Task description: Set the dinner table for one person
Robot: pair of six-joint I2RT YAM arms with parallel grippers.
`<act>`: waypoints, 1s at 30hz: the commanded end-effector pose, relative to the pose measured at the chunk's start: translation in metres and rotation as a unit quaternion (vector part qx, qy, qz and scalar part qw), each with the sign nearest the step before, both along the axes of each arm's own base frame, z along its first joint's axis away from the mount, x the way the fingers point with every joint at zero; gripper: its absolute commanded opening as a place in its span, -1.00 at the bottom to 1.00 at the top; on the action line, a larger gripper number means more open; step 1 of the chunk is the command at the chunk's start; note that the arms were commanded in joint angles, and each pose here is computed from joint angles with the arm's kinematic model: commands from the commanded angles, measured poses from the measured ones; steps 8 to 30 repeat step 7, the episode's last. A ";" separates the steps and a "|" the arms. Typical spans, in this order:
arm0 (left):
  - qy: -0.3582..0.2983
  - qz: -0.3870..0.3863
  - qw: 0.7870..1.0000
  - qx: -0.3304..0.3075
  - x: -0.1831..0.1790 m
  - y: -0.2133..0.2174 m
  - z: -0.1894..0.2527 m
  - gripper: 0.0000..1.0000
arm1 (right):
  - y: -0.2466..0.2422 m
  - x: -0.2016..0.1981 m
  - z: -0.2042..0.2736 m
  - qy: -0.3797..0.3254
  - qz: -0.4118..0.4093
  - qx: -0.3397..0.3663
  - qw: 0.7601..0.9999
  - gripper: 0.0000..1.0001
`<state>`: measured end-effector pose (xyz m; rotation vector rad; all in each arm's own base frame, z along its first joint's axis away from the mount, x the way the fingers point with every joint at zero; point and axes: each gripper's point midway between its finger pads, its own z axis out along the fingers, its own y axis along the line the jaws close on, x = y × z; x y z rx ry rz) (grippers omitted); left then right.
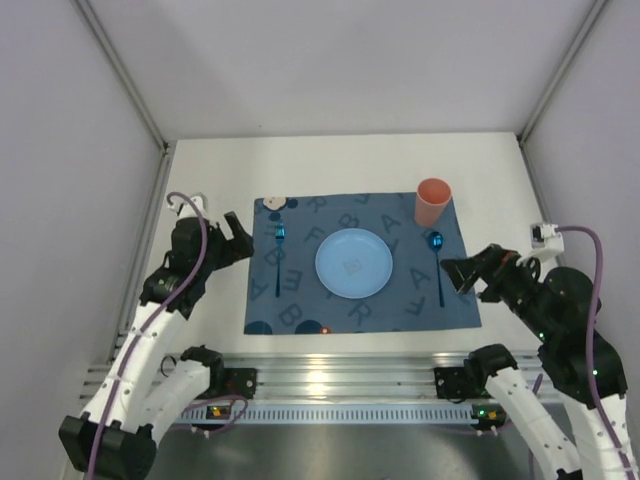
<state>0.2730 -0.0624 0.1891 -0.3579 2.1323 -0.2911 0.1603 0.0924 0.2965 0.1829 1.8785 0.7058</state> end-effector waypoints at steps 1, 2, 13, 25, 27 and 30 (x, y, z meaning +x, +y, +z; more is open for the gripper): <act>-0.077 0.019 0.997 0.020 0.005 0.013 0.033 0.97 | 0.002 -0.020 -0.025 0.044 0.012 0.009 0.999 0.99; -0.078 0.010 0.997 0.021 0.001 0.012 0.034 0.97 | 0.002 -0.024 -0.024 0.040 0.015 0.013 0.999 0.99; -0.073 0.004 0.996 0.045 -0.014 0.020 0.029 0.97 | 0.000 -0.039 -0.027 0.037 0.019 0.022 0.999 0.99; -0.073 0.004 0.996 0.045 -0.014 0.020 0.029 0.97 | 0.000 -0.039 -0.027 0.037 0.019 0.022 0.999 0.99; -0.073 0.004 0.996 0.045 -0.014 0.020 0.029 0.97 | 0.000 -0.039 -0.027 0.037 0.019 0.022 0.999 0.99; -0.073 0.004 0.996 0.045 -0.014 0.020 0.029 0.97 | 0.000 -0.039 -0.027 0.037 0.019 0.022 0.999 0.99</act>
